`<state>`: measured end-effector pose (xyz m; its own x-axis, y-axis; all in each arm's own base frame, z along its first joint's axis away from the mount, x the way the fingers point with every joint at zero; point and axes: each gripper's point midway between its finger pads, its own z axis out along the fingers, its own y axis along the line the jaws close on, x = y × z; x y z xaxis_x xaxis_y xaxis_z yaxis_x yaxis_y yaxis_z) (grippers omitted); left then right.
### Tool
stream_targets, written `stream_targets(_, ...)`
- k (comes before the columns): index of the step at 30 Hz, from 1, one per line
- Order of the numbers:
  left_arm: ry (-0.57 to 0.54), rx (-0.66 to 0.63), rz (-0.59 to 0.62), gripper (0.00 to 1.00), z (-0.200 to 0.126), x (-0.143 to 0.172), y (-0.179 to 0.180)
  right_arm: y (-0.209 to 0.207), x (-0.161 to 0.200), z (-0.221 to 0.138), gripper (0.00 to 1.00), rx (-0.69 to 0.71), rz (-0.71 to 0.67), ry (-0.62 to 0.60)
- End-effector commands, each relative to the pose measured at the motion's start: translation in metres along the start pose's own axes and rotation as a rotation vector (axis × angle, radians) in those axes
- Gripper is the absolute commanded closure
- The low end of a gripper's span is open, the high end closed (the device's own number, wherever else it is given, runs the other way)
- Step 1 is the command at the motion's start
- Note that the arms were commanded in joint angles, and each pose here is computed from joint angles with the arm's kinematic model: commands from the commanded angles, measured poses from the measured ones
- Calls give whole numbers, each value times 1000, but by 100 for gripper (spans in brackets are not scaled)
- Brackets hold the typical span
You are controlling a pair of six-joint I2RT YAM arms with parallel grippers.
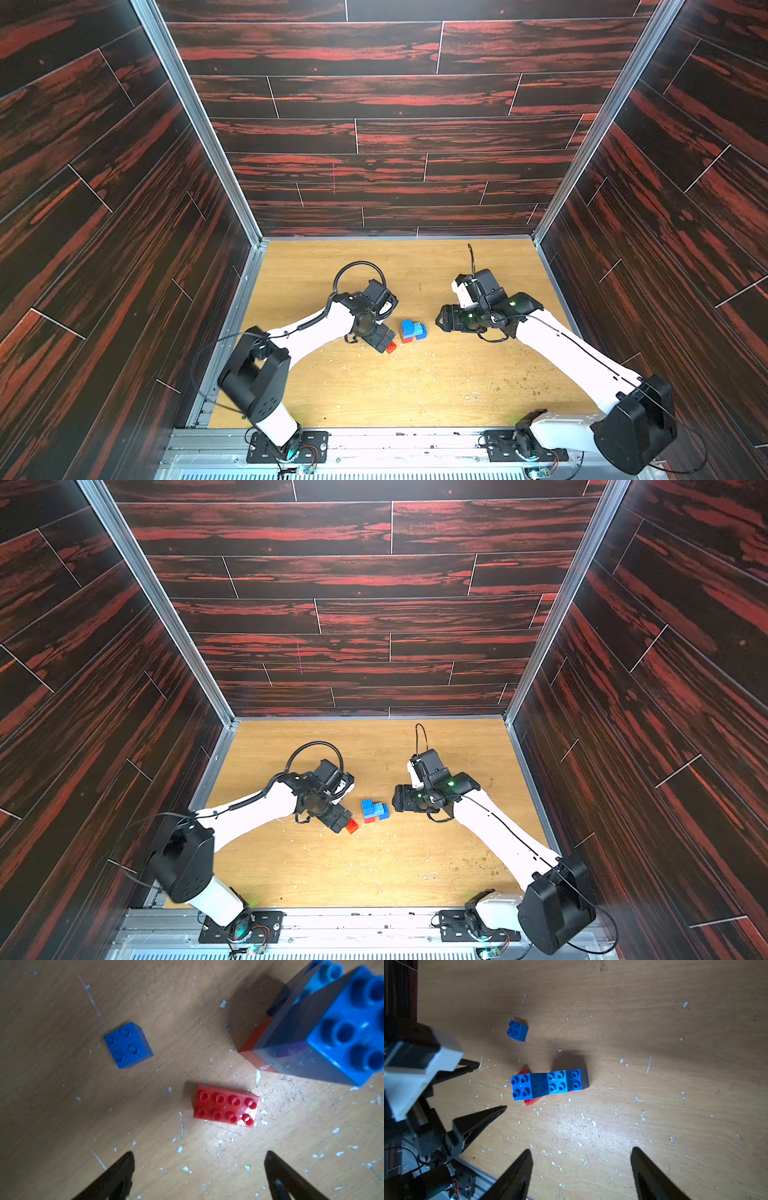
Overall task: Assemble a giraffe with lego
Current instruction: Pick up the lego brick from the center of the board.
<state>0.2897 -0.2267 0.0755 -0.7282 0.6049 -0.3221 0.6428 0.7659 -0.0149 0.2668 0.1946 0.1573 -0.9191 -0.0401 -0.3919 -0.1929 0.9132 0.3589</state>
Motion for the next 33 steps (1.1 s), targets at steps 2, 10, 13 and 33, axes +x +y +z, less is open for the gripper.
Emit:
stream_targets(2,21,26,105,3,11,-9,-11,-5,6,0,24,-23,1,9)
stream_targets(10,19,58,172,7,38,-8,-22,-15,8,-1,24,-20,12,15)
stream_targets(13,20,70,177,8,46,-8,-25,-17,11,0,25,-17,12,24)
stream_targets(33,44,12,121,33,61,-1,-14,-21,16,-3,27,-12,18,37)
